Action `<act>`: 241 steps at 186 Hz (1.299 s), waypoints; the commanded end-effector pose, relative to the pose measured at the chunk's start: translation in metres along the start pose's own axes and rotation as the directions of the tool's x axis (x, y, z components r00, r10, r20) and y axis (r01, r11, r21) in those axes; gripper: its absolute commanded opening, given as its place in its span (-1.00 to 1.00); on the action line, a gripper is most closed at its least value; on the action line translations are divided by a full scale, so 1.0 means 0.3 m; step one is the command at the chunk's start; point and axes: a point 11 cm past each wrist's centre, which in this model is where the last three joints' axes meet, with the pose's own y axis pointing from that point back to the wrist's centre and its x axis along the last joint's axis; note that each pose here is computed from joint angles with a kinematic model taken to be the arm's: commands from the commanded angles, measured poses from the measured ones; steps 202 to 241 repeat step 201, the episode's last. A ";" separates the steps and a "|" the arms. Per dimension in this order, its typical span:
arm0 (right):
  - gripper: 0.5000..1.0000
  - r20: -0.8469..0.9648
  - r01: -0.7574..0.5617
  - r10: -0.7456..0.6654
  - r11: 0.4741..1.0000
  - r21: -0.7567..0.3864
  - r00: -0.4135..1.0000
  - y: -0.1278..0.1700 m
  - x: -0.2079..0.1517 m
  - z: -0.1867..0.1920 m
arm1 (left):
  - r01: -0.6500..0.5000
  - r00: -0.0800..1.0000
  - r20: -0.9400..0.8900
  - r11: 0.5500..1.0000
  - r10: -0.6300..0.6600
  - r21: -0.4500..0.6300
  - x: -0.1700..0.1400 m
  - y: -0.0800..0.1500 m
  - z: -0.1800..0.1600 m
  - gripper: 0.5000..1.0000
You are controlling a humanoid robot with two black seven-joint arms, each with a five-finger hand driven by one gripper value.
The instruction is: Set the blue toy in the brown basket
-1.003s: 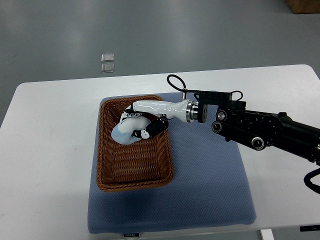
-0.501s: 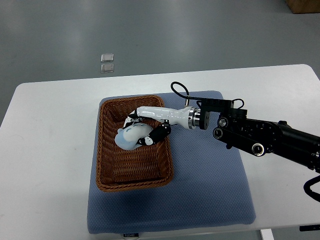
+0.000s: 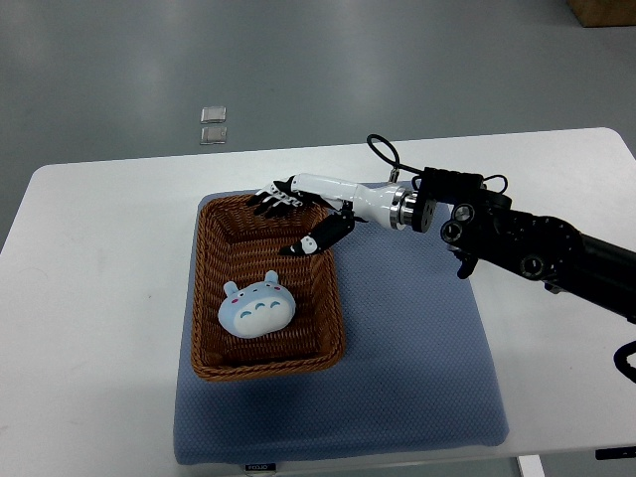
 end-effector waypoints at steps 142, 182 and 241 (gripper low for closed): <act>0.65 0.812 -0.360 0.434 0.884 -0.299 0.391 0.303 0.297 0.329 | 0.000 1.000 0.000 1.000 0.000 0.001 0.000 0.000 -0.001 1.00; 0.65 0.803 -0.393 0.443 0.873 -0.288 0.398 0.314 0.309 0.332 | 0.000 1.000 0.000 1.000 0.000 0.000 0.000 0.000 0.000 1.00; 0.65 0.801 -0.397 0.449 0.870 -0.292 0.396 0.316 0.311 0.334 | 0.000 1.000 0.000 1.000 0.000 0.000 0.000 0.000 0.002 1.00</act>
